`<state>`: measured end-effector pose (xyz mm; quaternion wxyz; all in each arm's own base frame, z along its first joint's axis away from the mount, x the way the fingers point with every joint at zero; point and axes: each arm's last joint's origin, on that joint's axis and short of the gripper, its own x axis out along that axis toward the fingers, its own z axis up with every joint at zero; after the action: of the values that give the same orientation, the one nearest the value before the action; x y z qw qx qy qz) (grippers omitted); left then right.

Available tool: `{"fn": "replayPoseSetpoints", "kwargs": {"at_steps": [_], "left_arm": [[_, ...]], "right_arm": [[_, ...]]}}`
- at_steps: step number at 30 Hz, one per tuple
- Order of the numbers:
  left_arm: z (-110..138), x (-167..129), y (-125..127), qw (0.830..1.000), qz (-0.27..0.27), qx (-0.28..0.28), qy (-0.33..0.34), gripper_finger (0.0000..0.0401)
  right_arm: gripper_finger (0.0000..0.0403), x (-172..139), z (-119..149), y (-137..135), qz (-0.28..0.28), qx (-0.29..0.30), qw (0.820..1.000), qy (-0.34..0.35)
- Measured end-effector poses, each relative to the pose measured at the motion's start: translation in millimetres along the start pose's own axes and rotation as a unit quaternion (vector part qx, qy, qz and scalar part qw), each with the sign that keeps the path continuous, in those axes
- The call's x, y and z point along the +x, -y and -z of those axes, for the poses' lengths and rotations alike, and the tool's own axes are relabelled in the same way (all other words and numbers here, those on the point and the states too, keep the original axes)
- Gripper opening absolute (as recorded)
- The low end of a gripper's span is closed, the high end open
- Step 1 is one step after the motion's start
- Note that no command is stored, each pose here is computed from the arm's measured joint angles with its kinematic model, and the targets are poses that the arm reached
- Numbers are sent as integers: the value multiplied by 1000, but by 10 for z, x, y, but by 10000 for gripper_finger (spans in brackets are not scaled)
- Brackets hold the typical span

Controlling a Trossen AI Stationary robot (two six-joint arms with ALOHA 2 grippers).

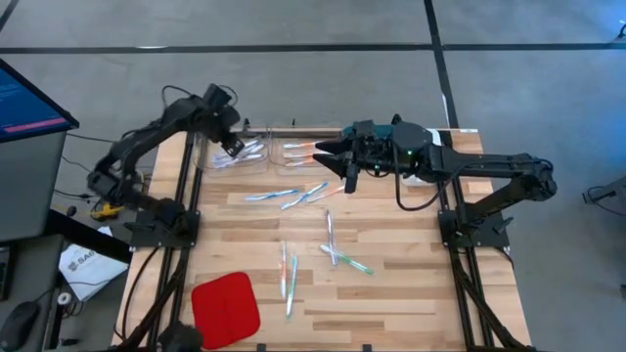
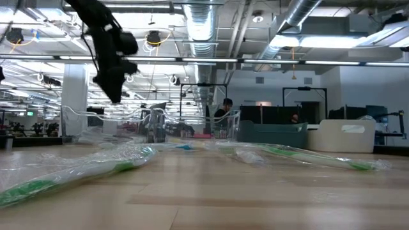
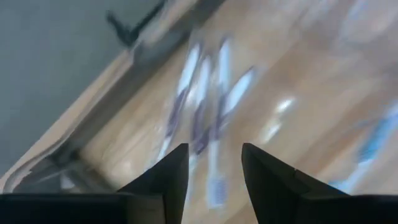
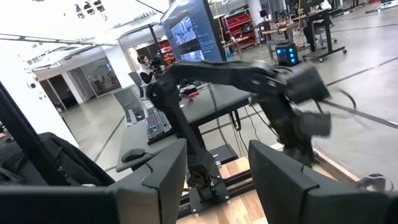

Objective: Pick & Place Toothbrushes
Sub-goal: Put the blue toothbrush into the blue bin

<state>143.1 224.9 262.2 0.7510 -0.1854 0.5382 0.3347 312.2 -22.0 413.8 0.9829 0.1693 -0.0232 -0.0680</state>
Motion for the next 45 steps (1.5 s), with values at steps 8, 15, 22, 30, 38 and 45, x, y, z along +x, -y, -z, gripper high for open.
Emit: {"fn": "replayPoseSetpoints", "kwargs": {"at_steps": [8,15,22,30,38,45], "left_arm": [[96,-644,294,980,114,19,159,136],[165,-940,736,952,172,114,225,134],[176,-1013,1157,930,233,159,235,131],[170,-896,1530,919,271,207,198,131],[120,-637,1787,923,267,234,145,131],[92,-353,2007,927,261,254,94,131]], "right_arm": [[168,3,-18,50,8,-2,1000,3],[168,7,-48,133,21,-2,1000,8],[168,7,-35,180,32,-3,999,-4],[168,-2,70,183,44,-4,998,-55],[168,-17,163,146,46,-7,994,-95],[168,-35,232,135,52,-10,990,-128]]}}
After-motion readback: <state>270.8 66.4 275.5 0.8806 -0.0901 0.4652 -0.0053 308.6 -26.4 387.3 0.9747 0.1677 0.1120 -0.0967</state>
